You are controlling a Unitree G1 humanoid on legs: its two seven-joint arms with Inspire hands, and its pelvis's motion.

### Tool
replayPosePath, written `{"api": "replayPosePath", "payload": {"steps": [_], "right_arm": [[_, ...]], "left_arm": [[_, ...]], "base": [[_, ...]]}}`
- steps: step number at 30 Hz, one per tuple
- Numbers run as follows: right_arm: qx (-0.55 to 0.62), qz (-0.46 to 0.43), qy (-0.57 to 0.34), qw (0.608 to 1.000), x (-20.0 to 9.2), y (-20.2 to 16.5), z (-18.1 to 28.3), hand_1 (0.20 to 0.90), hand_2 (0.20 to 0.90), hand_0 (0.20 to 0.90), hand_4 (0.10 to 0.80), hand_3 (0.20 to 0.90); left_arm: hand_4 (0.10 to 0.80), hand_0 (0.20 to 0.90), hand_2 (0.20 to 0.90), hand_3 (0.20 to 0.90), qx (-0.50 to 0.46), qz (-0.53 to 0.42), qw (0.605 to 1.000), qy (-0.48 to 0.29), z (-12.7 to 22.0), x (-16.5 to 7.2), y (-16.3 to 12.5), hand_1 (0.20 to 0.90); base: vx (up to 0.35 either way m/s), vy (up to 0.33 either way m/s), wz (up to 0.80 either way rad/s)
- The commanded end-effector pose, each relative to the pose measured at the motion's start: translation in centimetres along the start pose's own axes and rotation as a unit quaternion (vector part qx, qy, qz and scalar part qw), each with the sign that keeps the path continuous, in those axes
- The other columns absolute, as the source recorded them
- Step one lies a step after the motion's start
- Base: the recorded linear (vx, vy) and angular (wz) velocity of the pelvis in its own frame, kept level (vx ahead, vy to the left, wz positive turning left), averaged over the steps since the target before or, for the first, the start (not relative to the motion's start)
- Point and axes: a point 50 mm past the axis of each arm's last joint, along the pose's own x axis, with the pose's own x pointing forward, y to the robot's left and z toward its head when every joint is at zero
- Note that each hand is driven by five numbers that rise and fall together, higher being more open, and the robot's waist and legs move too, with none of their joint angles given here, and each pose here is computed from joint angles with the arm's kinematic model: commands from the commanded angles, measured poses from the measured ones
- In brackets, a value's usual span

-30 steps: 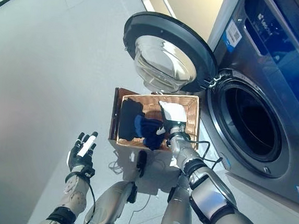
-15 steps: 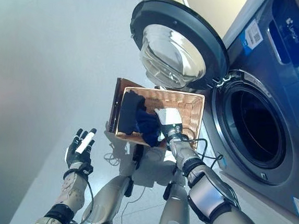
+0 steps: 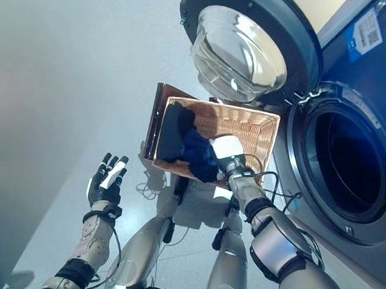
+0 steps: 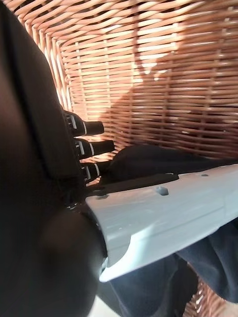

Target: Pick up the clothes and place them into the washing machine

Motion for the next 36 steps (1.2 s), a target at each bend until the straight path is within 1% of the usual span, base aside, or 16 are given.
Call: {"api": "replayPosePath", "payload": {"steps": [1, 15, 24, 27, 32, 33, 34, 35, 36], "right_arm": [[-0.067, -0.064, -0.004, 0.996, 1.7, -4.5, -1.0, 0.9, 0.9, 0.9, 0.8, 0.9], [-0.067, -0.09, 0.011, 0.994, 2.2, -6.4, -1.4, 0.9, 0.9, 0.9, 0.8, 0.9], [-0.05, -0.092, 0.014, 0.994, 2.4, -6.6, -1.1, 0.9, 0.9, 0.9, 0.8, 0.9], [-0.042, -0.095, 0.013, 0.994, 2.5, -6.8, -0.8, 0.9, 0.9, 0.9, 0.8, 0.9], [-0.035, -0.099, 0.019, 0.994, 2.5, -7.0, -0.9, 0.9, 0.9, 0.9, 0.8, 0.9], [-0.034, -0.101, 0.02, 0.994, 2.6, -7.1, -0.8, 0.496, 0.496, 0.496, 0.512, 0.496], [-0.034, -0.101, 0.02, 0.994, 2.6, -7.1, -0.8, 0.45, 0.45, 0.45, 0.478, 0.45], [-0.034, -0.103, 0.021, 0.994, 2.6, -7.2, -0.7, 0.2, 0.2, 0.2, 0.3, 0.2], [-0.033, -0.104, 0.023, 0.994, 2.6, -7.2, -0.8, 0.2, 0.2, 0.2, 0.3, 0.2]], "left_arm": [[0.8, 0.9, 0.9, 0.9, -0.004, -0.047, 0.996, -0.076, 3.3, 0.3, -1.2, 0.9], [0.8, 0.9, 0.9, 0.9, -0.009, -0.065, 0.993, -0.102, 4.7, 0.5, -2.2, 0.9], [0.8, 0.9, 0.9, 0.9, -0.009, -0.065, 0.991, -0.115, 5.5, 0.8, -2.3, 0.9], [0.8, 0.9, 0.9, 0.9, -0.011, -0.066, 0.989, -0.133, 6.4, 1.0, -2.6, 0.9], [0.8, 0.9, 0.9, 0.9, -0.018, -0.066, 0.989, -0.131, 6.3, 0.9, -2.7, 0.9], [0.8, 0.9, 0.9, 0.9, -0.018, -0.066, 0.989, -0.128, 6.1, 0.9, -2.8, 0.9], [0.8, 0.9, 0.9, 0.9, -0.018, -0.066, 0.989, -0.128, 6.1, 0.9, -2.8, 0.9], [0.8, 0.9, 0.9, 0.9, -0.019, -0.064, 0.99, -0.127, 6.1, 0.9, -2.7, 0.9], [0.8, 0.9, 0.9, 0.9, -0.019, -0.064, 0.99, -0.126, 6.0, 0.9, -2.8, 0.9]], "base": [[-0.011, -0.005, 0.08], [-0.017, -0.02, 0.08], [-0.008, 0.001, 0.1], [-0.001, -0.004, 0.01], [-0.002, -0.004, 0.08], [-0.002, 0.003, 0.13], [-0.005, 0.004, 0.12], [-0.005, 0.008, 0.09], [-0.007, 0.014, 0.11]]}}
